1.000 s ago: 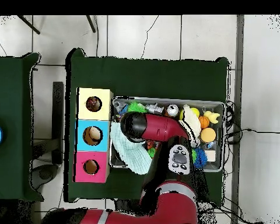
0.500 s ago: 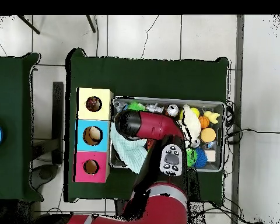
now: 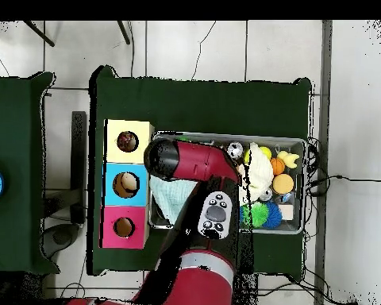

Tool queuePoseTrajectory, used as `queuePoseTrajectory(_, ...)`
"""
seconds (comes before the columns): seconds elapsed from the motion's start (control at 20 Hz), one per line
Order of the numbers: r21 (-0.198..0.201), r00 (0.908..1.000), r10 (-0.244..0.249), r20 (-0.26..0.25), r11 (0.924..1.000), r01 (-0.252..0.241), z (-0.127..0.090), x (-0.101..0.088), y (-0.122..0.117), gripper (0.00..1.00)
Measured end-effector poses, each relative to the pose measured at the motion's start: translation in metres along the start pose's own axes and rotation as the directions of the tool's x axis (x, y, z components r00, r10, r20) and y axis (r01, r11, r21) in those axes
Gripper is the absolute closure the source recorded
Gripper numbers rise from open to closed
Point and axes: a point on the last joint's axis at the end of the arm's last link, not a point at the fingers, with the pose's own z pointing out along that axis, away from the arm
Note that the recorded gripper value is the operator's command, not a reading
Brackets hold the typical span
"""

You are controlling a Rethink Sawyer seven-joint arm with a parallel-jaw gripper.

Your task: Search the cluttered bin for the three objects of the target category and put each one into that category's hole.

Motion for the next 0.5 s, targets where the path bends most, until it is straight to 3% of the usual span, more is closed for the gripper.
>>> queuePoseTrajectory(0.5,-0.015,0.9964,0.078,0.034,0.9969,-0.078,0.002,-0.016,0.036,0.0)
